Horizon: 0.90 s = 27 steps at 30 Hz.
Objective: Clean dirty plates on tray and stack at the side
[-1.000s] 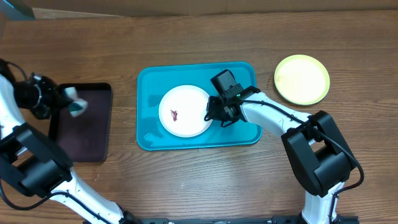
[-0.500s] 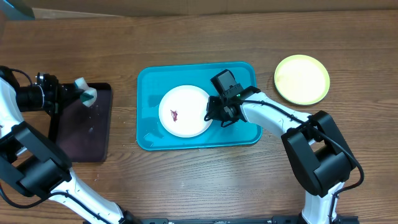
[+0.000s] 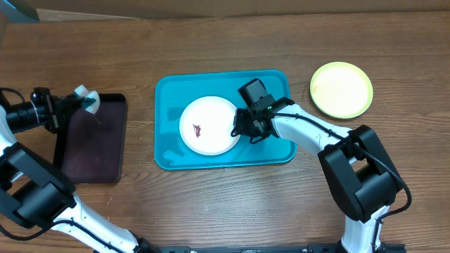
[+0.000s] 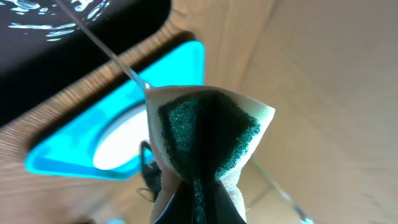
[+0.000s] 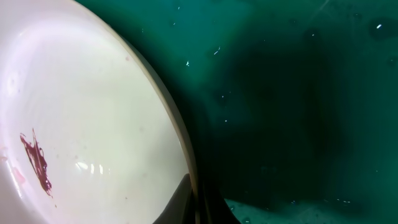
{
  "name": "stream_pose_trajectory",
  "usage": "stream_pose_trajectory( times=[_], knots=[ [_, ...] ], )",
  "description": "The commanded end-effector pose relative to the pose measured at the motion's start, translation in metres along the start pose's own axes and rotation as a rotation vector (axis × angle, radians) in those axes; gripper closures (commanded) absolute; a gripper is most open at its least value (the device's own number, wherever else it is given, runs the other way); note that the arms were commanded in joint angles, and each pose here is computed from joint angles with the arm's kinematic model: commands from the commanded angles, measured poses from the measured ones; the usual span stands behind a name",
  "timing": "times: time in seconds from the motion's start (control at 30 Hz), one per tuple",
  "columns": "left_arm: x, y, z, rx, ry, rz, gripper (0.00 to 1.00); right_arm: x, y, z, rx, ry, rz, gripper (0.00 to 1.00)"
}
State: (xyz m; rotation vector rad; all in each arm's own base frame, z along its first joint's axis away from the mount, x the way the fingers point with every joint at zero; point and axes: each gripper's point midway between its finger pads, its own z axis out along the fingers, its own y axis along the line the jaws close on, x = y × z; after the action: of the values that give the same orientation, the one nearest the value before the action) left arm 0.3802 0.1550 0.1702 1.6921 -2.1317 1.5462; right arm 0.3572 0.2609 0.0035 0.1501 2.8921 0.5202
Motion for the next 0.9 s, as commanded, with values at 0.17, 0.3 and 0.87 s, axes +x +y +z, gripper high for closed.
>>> stream_pose_trajectory(
  times=[0.17,0.3,0.87],
  knots=[
    [0.014,-0.031,-0.016,0.217,0.097,-0.07,0.96,0.015,-0.033,0.022,0.12,0.035,0.003,0.96],
    [0.013,-0.031,-0.017,0.217,0.096,-0.072,0.96,0.015,-0.033,0.022,0.12,0.035,0.003,0.96],
    [0.013,-0.03,-0.016,0.211,0.092,-0.072,0.96,0.015,-0.033,0.022,0.12,0.035,0.003,0.96]
  ],
)
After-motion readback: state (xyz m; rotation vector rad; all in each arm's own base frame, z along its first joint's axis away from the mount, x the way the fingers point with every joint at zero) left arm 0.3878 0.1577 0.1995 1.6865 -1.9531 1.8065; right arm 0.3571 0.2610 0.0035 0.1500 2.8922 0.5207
